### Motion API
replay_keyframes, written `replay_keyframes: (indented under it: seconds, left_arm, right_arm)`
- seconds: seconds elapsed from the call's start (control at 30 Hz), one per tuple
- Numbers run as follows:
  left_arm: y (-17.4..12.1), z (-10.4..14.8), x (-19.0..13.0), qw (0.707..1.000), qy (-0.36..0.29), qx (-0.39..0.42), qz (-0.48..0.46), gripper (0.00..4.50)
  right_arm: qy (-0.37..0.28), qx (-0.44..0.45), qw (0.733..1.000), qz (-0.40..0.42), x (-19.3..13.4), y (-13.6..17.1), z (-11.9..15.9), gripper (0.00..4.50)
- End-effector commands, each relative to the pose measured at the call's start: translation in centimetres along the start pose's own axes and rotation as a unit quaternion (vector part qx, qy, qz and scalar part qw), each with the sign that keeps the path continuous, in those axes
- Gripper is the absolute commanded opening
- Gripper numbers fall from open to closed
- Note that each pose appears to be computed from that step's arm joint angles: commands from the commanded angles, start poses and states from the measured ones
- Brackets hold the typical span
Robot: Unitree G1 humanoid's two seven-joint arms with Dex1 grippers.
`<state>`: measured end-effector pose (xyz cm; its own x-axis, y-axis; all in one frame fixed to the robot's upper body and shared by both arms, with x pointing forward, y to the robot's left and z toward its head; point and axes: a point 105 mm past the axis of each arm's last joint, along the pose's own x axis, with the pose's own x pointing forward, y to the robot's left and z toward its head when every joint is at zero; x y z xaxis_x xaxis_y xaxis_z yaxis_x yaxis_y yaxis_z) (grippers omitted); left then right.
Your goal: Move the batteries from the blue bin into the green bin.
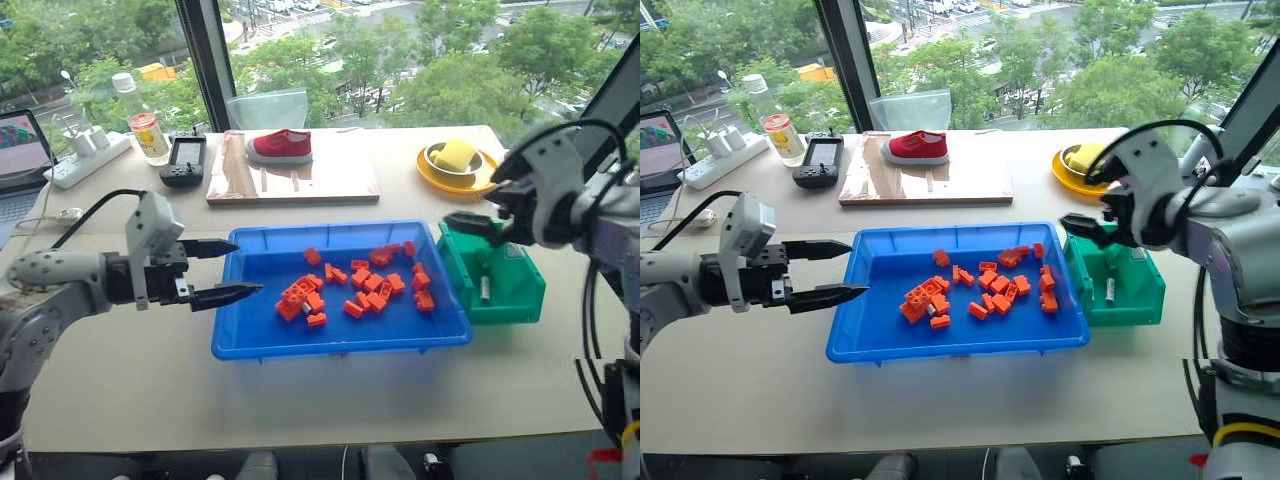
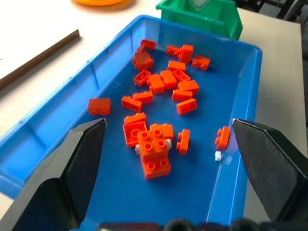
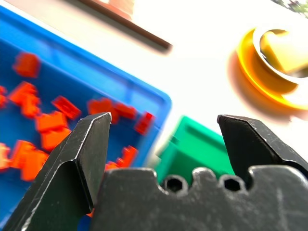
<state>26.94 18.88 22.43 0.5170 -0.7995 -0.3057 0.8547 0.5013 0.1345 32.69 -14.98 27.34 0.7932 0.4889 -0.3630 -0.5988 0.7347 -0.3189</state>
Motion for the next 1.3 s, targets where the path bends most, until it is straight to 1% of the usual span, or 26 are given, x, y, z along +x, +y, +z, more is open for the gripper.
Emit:
replay_keyframes:
  seconds: [0.03,0.1,0.17,0.33,0.4,0.57,0.7,1.03,1.17,1.3]
  left_arm:
    - [0.7,0.1,-1.7,0.999,0.021,0.030,0.025,4.50]
    - [0.9,-0.2,-2.2,0.998,0.037,0.036,0.031,4.50]
    - [0.7,-0.7,-2.7,0.996,0.068,0.047,0.028,4.50]
    - [0.8,-1.4,-4.0,0.992,0.109,0.060,0.027,4.50]
    - [1.0,-1.5,-4.2,0.991,0.113,0.062,0.030,4.50]
    - [0.9,-1.4,-3.7,0.992,0.105,0.064,0.026,4.50]
    - [0.8,-1.2,-3.3,0.993,0.098,0.066,0.024,4.50]
    - [0.6,-0.8,-2.9,0.993,0.091,0.067,0.021,4.50]
    - [0.6,0.4,-2.6,0.996,0.062,0.067,0.019,4.50]
    - [0.7,0.4,-2.6,0.995,0.065,0.067,0.020,4.50]
  right_arm:
    - [-0.002,-0.025,0.996,0.082,2.4,4.5,0.8,4.15]
    - [0.009,-0.033,0.993,0.116,3.6,6.4,0.2,4.15]
    - [0.020,-0.036,0.987,0.157,5.0,8.8,-0.5,4.15]
    - [0.047,-0.054,0.977,0.200,7.3,11.5,-2.2,4.15]
    - [0.048,-0.062,0.974,0.215,8.3,12.3,-2.2,4.15]
    - [0.047,-0.076,0.970,0.225,10.4,13.5,-2.0,4.15]
    - [0.045,-0.081,0.970,0.226,11.4,14.1,-1.7,4.15]
    - [0.033,-0.082,0.969,0.230,12.4,15.5,-0.8,4.15]
    - [0.028,-0.070,0.969,0.236,12.9,16.4,-0.5,4.15]
    - [0.033,-0.064,0.969,0.234,13.3,16.4,-0.9,4.15]
